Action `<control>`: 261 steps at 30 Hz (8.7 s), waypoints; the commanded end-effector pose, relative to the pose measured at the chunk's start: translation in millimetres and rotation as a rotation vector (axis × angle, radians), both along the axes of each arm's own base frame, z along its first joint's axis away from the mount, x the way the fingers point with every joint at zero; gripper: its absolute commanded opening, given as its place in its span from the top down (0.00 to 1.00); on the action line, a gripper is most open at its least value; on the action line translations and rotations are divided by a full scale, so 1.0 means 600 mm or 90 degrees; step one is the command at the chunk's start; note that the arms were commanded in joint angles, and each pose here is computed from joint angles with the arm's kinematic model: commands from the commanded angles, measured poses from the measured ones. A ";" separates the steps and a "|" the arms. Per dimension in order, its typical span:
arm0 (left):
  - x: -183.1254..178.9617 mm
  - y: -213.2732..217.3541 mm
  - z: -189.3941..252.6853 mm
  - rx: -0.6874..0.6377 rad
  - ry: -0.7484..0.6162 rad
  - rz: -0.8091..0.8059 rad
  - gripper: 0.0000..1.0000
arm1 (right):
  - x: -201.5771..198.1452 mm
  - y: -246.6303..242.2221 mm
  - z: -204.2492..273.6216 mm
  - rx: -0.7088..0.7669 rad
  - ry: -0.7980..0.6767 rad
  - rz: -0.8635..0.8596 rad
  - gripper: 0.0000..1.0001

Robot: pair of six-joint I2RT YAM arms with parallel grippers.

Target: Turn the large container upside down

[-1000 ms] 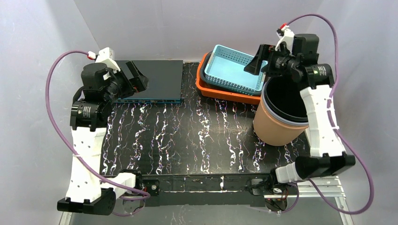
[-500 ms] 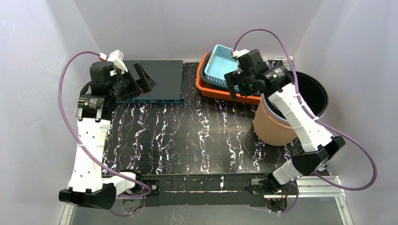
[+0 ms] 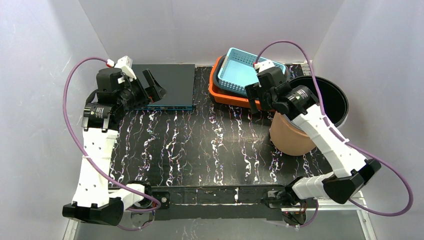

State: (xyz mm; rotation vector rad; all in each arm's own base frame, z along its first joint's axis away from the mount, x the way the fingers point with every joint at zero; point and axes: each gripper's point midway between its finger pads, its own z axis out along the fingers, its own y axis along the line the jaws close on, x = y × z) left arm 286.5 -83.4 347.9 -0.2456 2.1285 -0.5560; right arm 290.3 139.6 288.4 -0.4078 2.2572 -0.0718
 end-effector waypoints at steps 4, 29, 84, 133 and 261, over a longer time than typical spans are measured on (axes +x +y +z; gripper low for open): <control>-0.015 0.002 0.004 0.006 -0.010 -0.007 0.02 | 0.017 -0.010 -0.012 -0.030 0.007 -0.046 0.01; -0.022 0.011 -0.002 0.019 -0.004 0.007 0.02 | 0.023 0.130 0.057 0.189 -0.019 0.132 0.01; -0.075 0.043 -0.005 0.086 -0.010 0.024 0.02 | 0.225 0.361 -0.293 0.065 0.167 0.330 0.01; -0.073 0.036 -0.031 0.065 0.026 0.026 0.02 | 0.117 0.360 -0.187 0.204 0.170 0.398 0.01; -0.082 0.003 -0.048 -0.012 0.062 0.000 0.02 | 0.223 0.319 0.211 0.509 -0.152 0.239 0.99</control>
